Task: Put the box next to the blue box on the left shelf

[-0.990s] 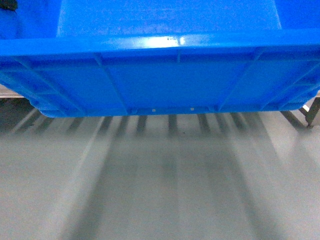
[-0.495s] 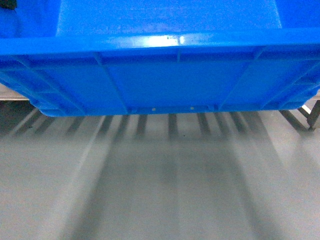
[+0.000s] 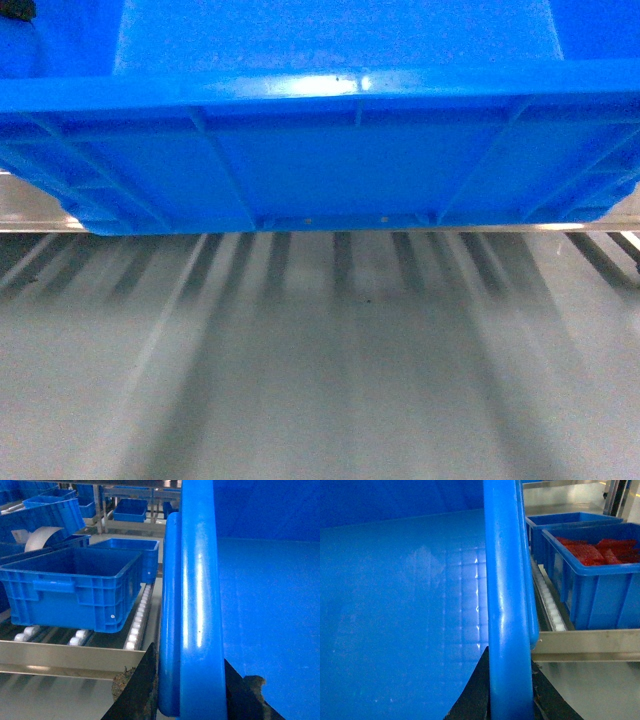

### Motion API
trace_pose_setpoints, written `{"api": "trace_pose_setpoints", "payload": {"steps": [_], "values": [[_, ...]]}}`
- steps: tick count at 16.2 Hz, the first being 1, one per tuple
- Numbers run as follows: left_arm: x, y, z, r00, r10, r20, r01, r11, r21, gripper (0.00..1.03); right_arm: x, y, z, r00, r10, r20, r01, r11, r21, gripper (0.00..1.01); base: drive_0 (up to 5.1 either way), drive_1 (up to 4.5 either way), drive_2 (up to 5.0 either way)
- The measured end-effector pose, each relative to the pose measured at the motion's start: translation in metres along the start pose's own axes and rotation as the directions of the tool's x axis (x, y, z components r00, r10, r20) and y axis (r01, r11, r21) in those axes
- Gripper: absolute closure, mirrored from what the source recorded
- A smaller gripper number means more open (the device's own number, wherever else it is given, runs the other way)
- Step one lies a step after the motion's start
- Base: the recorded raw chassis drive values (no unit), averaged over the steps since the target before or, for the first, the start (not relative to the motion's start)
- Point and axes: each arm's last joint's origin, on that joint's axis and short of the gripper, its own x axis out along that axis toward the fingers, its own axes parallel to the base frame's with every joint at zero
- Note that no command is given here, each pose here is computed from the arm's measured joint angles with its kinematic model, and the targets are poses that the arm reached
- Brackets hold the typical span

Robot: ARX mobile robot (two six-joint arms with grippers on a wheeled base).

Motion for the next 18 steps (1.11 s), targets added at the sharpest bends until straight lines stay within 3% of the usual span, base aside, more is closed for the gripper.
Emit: {"api": "trace_pose_setpoints", "payload": {"steps": [18], "values": [[0.0000, -0.0002, -0.0001, 1.000, 0.000, -0.001, 0.000, 1.0000, -0.002, 0.83, 0.0001, 0.0000, 0.0001, 1.000, 0.001, 0.001, -0.001, 1.0000, -0.001, 0.94, 0.1, 4.42, -4.2]]}}
